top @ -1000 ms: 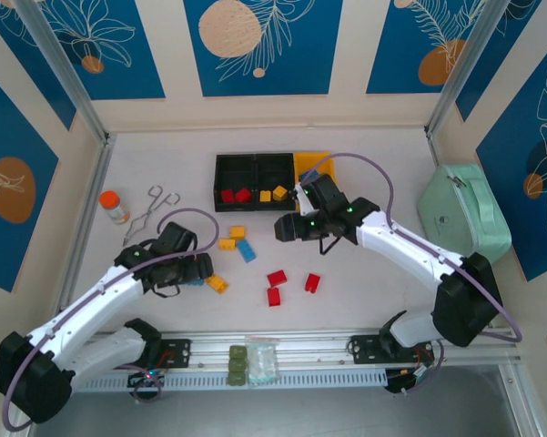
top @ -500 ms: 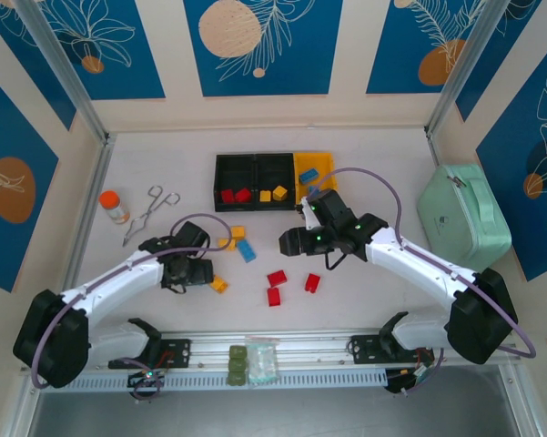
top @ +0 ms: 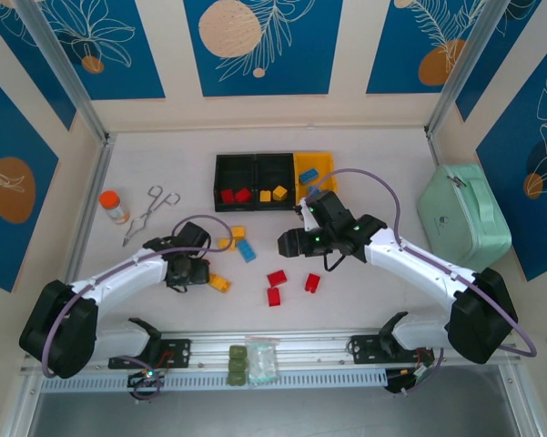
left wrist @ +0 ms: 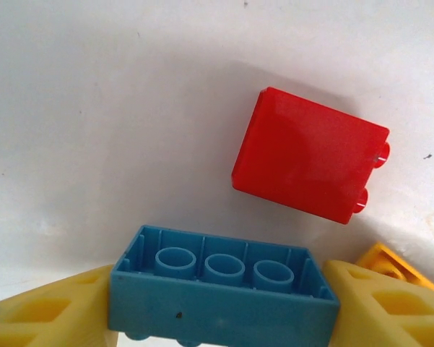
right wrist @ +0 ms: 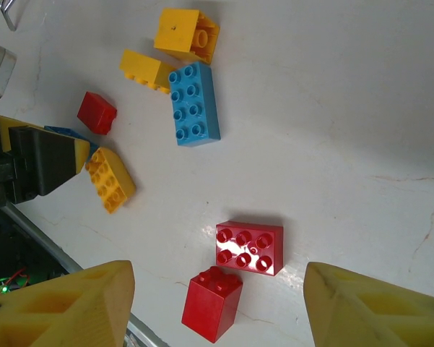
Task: Sort the legos into containers by color
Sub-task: Pick up the lego from the bottom-left of the table, then place the lego in the container.
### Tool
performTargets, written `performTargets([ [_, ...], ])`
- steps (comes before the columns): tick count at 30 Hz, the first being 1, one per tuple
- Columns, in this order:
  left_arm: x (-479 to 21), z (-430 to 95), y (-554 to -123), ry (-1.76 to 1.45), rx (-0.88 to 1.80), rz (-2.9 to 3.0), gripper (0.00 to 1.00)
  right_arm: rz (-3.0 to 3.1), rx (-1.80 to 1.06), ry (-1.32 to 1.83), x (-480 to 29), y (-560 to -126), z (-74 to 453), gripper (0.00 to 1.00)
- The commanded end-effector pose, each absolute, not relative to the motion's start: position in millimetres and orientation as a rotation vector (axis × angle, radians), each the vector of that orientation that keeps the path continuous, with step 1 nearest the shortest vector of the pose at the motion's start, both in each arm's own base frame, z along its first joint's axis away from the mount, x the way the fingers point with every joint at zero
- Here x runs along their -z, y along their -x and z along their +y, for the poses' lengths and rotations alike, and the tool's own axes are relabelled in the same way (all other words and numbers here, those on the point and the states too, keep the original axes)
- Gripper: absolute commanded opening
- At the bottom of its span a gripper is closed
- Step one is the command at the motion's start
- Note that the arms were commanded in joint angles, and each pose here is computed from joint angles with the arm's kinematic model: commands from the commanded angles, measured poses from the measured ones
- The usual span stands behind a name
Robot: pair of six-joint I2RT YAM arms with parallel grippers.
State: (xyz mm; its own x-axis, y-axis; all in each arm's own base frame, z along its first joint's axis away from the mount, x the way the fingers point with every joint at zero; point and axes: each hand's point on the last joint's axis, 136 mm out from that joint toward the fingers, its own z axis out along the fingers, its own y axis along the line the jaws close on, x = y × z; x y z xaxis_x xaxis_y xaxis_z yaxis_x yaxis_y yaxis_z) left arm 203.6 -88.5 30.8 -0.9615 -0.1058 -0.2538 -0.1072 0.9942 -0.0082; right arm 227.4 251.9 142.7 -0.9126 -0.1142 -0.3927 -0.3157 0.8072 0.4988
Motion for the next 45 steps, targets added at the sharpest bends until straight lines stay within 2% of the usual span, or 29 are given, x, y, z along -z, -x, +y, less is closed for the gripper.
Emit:
performTargets([
  [1,-30.4,-80.7,-202.1,0.169,-0.038,2.882,0.55,2.641,-0.827,0.327,-147.3,-221.1,251.1,0.63],
  [10,-70.5,-90.4,-215.6,0.149,0.045,2.809,0.49,2.624,-0.827,0.332,-153.0,-220.1,250.1,0.63],
  [21,-121.7,-142.9,-261.4,0.085,0.284,2.719,0.47,2.59,-0.792,0.21,-163.3,-222.1,221.0,0.63],
  [32,-158.9,-235.9,-323.8,-0.128,0.404,2.64,0.47,2.551,-0.712,-0.092,-160.7,-222.1,161.6,0.63],
  [45,-171.0,-343.1,-393.4,-0.323,0.496,2.587,0.47,2.537,-0.703,-0.244,-152.2,-211.1,132.0,0.63],
])
